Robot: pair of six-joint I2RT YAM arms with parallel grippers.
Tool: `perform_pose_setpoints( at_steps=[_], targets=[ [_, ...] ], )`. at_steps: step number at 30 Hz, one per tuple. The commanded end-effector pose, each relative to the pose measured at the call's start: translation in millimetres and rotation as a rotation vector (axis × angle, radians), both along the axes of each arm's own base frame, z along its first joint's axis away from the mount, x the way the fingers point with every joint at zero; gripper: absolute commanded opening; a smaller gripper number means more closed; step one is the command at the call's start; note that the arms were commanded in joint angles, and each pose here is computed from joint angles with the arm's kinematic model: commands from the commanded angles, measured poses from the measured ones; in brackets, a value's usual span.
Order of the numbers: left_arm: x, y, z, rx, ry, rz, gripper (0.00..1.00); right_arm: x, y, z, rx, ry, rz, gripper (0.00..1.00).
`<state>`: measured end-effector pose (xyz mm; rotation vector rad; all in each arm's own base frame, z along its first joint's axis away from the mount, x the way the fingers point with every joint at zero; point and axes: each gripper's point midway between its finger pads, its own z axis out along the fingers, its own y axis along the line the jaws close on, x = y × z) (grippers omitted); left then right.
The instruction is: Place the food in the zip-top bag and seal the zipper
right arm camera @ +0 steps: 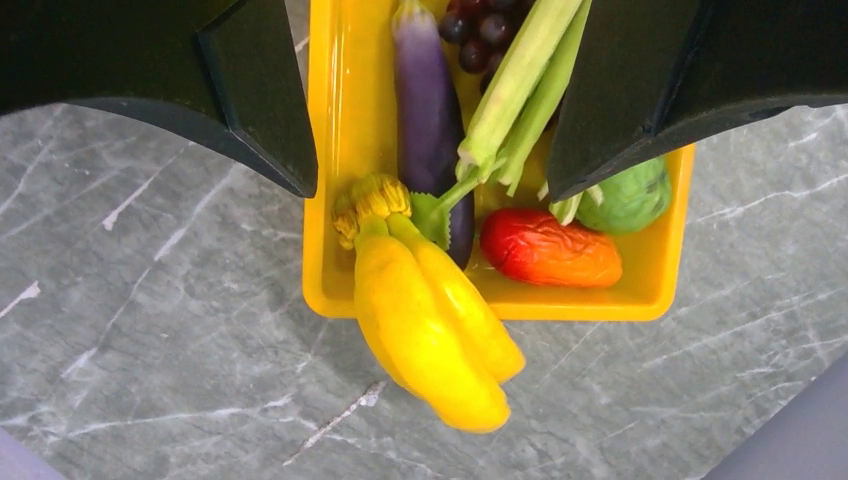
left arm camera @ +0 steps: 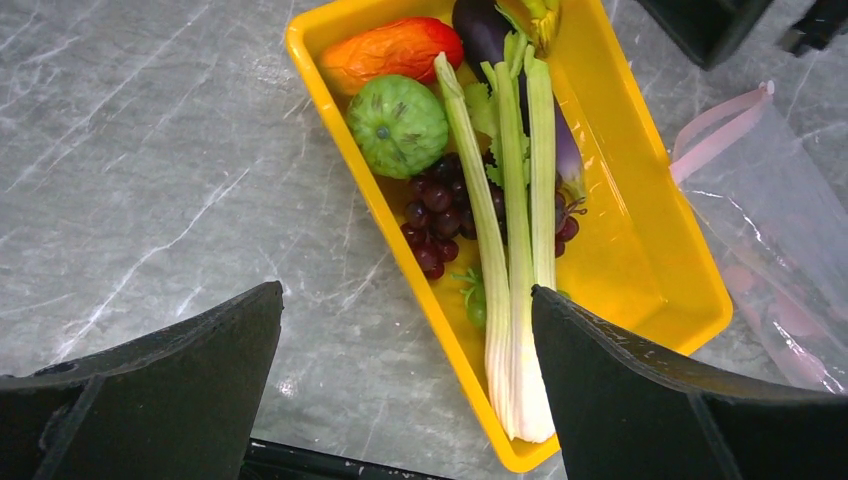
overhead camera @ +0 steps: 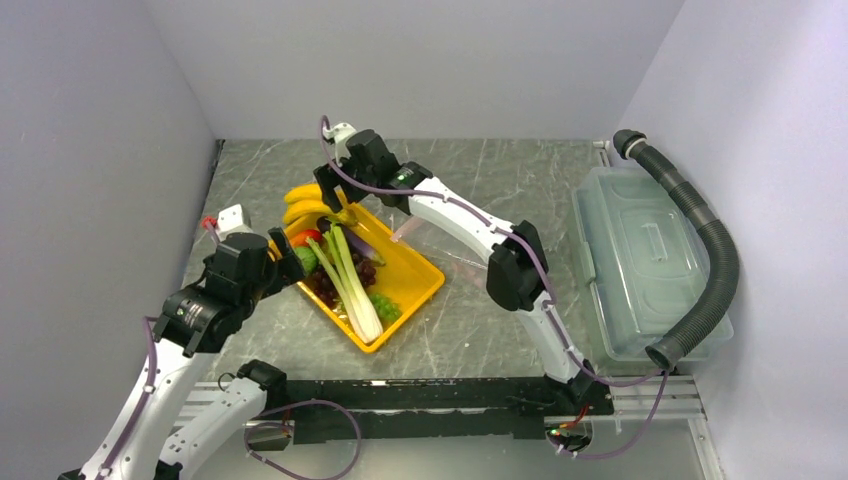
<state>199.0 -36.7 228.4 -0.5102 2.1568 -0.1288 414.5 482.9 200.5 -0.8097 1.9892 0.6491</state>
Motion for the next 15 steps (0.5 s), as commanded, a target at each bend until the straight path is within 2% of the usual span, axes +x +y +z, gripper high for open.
perform_pose_setpoints(
  at_steps=[1, 15],
  targets=[
    [3, -6, 6, -0.017, -0.034, -0.039, 1.00, 13, 23, 26, 0.108, -0.104, 0.037, 0.88],
    [-6, -12, 12, -0.045, -0.041, -0.086, 1.00, 40, 52, 2, 0.185, -0.193, 0.050, 0.87]
  ],
)
